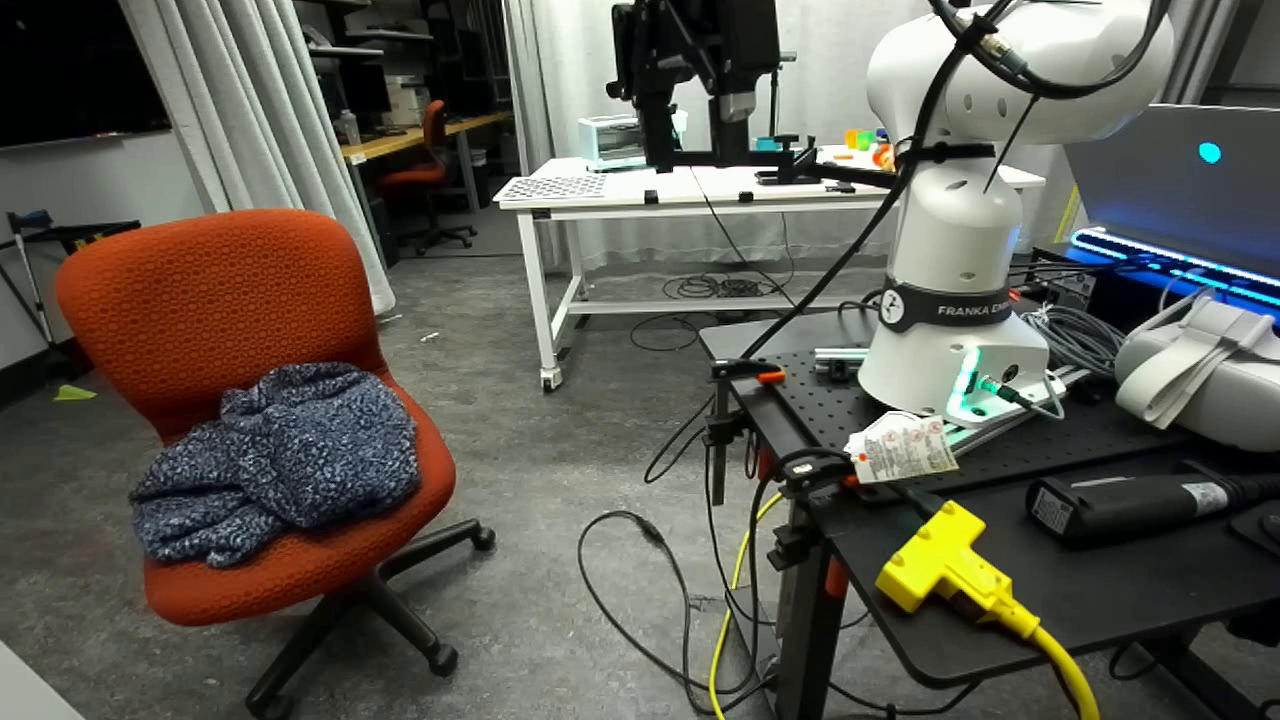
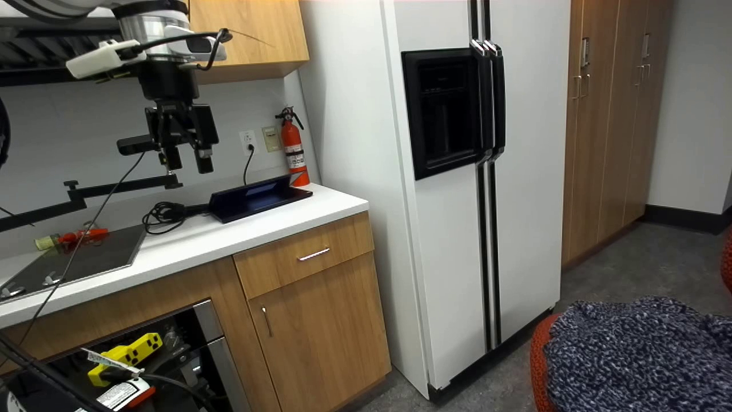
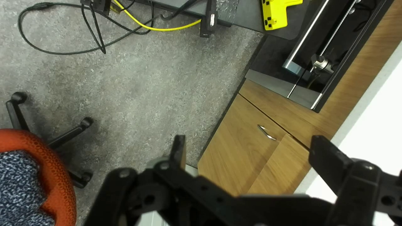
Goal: Open the drawer on the far right
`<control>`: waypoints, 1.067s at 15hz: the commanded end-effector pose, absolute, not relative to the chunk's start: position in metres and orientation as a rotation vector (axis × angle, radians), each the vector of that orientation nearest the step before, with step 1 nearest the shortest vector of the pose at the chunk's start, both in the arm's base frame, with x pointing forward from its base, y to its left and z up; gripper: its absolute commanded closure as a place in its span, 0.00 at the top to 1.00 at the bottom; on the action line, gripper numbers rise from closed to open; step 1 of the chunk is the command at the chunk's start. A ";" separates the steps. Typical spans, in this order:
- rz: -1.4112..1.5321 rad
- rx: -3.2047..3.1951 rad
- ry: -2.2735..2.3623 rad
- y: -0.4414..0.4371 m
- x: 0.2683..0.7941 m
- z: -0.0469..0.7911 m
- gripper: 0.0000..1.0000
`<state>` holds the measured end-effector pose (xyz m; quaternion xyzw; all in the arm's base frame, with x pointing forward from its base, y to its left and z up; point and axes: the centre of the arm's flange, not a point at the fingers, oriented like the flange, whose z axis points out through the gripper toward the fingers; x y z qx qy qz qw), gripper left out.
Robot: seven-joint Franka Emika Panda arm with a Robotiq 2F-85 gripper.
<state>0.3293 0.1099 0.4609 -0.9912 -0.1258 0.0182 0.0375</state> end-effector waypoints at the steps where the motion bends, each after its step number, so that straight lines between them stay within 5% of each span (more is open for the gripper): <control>1: 0.069 -3.031 -0.423 0.087 0.400 0.468 1.00; 3: 0.045 -3.051 -0.414 0.075 0.421 0.472 1.00; 4: 0.011 -3.054 -0.394 0.086 0.367 0.467 1.00; 16: 0.026 -3.058 -0.401 0.085 0.373 0.463 1.00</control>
